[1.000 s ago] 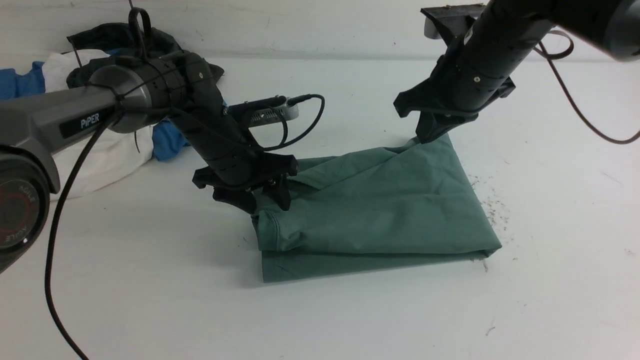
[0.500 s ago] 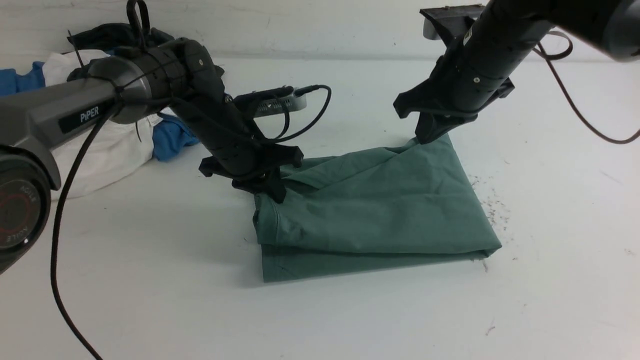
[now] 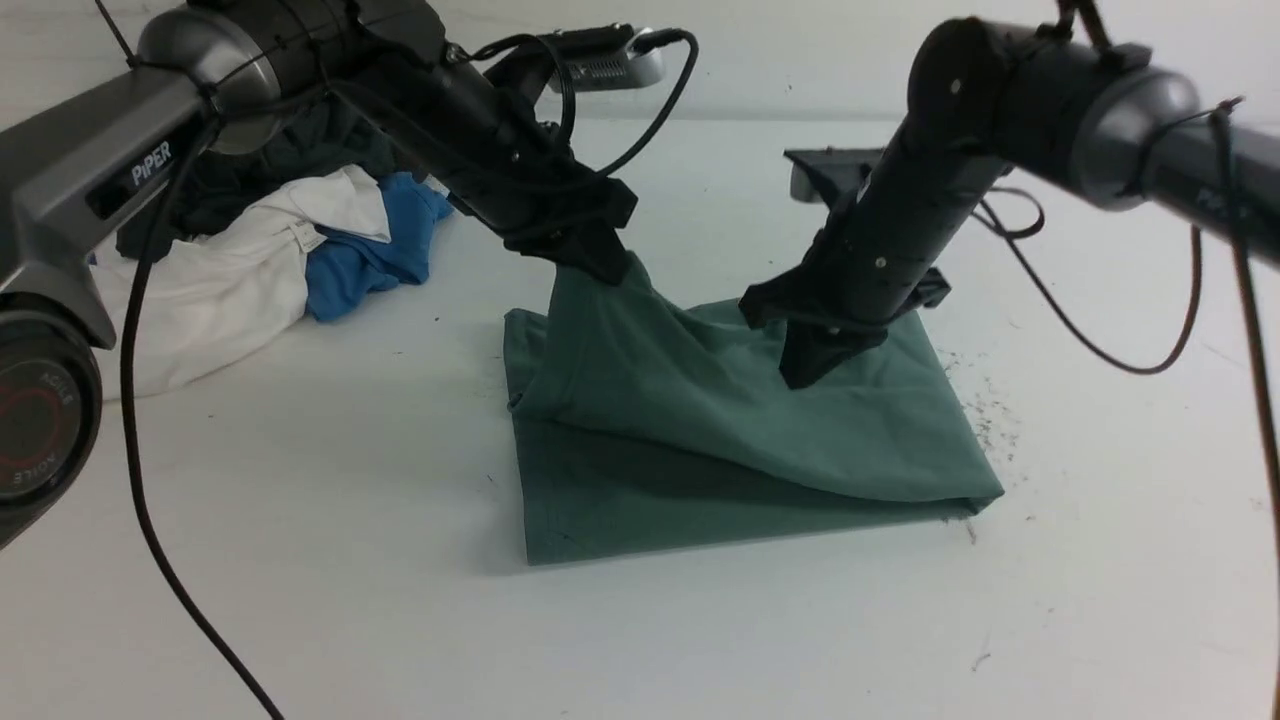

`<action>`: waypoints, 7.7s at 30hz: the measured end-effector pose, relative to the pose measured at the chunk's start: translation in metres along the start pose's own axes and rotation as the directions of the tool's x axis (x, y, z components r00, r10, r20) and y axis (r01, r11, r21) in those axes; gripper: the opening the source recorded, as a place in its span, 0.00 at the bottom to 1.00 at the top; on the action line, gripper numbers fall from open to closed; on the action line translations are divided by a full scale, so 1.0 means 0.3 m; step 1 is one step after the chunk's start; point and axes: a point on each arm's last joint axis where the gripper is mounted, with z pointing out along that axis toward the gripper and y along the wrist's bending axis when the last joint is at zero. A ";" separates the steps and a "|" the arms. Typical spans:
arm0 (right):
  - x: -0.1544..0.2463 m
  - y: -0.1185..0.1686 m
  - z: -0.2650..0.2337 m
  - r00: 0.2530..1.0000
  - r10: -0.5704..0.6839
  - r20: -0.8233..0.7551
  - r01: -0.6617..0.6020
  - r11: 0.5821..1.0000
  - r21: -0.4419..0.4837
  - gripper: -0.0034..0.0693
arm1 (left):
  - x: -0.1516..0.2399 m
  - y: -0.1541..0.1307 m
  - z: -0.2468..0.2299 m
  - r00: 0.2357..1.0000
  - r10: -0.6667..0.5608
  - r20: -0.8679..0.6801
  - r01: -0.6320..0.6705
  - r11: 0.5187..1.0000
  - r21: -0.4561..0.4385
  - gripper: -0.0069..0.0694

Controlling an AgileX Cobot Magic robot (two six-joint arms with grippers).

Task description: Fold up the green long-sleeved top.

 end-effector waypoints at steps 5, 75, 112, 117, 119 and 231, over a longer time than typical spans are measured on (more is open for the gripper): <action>0.008 -0.027 0.104 0.998 0.017 -0.059 -0.017 1.000 0.000 0.03 | -0.004 0.018 -0.004 1.000 0.030 0.004 -0.029 0.998 -0.064 0.14; -0.167 -0.040 -0.151 0.881 -0.445 0.161 0.380 0.868 0.319 0.05 | -0.022 0.078 -0.049 0.988 -0.152 0.033 0.155 0.948 -0.279 0.14; -0.282 -0.063 0.137 0.787 -0.372 0.492 0.273 0.925 0.263 0.56 | 0.091 0.419 0.101 0.919 -0.385 0.088 0.364 0.740 -0.566 0.54; -0.257 -0.023 0.005 0.810 -0.395 0.433 0.315 0.916 0.247 0.56 | 0.079 0.419 0.059 0.923 -0.378 0.071 0.338 0.708 -0.620 0.70; -0.251 -0.012 -0.037 0.811 -0.401 0.426 0.323 0.914 0.246 0.56 | 0.068 0.411 0.039 0.923 -0.376 0.080 0.341 0.704 -0.623 0.70; 1.430 0.223 -1.002 -0.048 -0.221 0.974 -0.082 0.973 0.217 0.03 | 0.915 -0.539 -0.791 0.911 0.001 0.412 0.147 0.933 -0.327 0.08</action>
